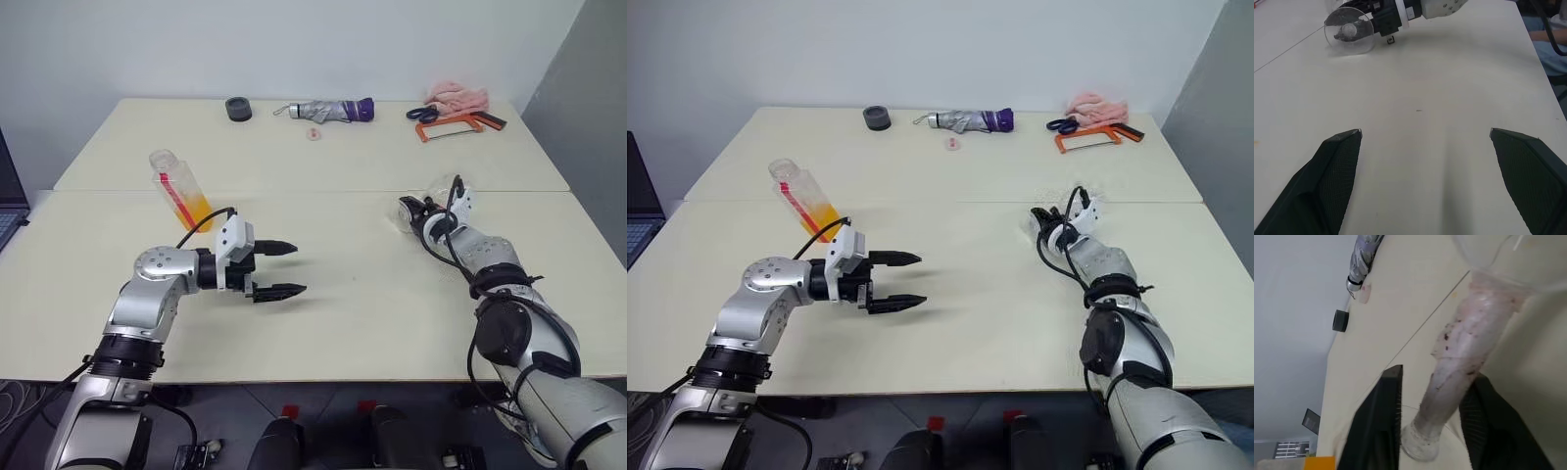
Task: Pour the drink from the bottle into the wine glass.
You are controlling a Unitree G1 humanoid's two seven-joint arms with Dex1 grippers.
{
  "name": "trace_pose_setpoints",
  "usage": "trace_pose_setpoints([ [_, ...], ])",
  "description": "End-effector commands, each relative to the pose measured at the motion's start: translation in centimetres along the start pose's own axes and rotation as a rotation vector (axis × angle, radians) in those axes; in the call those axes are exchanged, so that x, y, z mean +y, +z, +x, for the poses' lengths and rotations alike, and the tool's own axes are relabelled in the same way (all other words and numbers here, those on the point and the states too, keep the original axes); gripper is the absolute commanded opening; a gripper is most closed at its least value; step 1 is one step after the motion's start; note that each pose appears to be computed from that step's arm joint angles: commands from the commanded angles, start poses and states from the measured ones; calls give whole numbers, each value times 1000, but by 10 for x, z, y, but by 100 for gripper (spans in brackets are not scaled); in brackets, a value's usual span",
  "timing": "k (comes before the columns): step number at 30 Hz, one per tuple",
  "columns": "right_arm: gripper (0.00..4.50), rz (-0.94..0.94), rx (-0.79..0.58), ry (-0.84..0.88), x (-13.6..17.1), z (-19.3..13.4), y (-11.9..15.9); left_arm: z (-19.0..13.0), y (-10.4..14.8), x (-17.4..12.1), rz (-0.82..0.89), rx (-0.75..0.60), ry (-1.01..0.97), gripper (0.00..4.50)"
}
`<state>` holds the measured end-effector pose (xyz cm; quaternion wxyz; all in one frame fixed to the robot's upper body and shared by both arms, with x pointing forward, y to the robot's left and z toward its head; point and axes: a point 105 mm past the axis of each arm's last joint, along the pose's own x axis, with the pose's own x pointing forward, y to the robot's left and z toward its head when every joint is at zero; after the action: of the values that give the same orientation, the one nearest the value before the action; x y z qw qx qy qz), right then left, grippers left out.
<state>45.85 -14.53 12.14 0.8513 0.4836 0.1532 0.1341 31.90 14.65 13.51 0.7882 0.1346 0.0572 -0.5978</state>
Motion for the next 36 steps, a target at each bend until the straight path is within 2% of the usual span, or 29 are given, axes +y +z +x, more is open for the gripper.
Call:
trace_pose_setpoints([
  [1,29,-22,-23,48,15,3,8,3,11,0,52,-17,-4,450],
  [5,19,-56,-27,87,21,2,9,4,10,-2,48,-19,1,450],
  [6,19,-117,-36,93,23,2,11,4,10,-2,47,-19,2,450],
  [11,19,-640,-185,30,26,-1,23,7,11,-1,47,-21,9,450],
  [14,19,-954,-213,-59,9,-4,10,10,10,-1,49,-19,6,450],
  [16,19,-1039,-198,-77,-1,-5,-3,11,10,-1,49,-18,2,450],
  [19,19,-1089,-174,-72,-11,-7,-18,12,10,-3,49,-16,-5,450],
  [23,19,-1105,-94,-81,-43,-18,-53,13,10,-5,47,-16,-10,450],
  [29,19,-1123,-36,-81,-70,-35,-80,15,12,-9,41,-16,-12,450],
  [31,19,-1117,-52,-58,-66,-37,-81,15,15,-9,40,-18,-9,450],
  [36,19,-1148,-144,76,-27,-29,-75,11,19,-6,33,-28,42,450],
])
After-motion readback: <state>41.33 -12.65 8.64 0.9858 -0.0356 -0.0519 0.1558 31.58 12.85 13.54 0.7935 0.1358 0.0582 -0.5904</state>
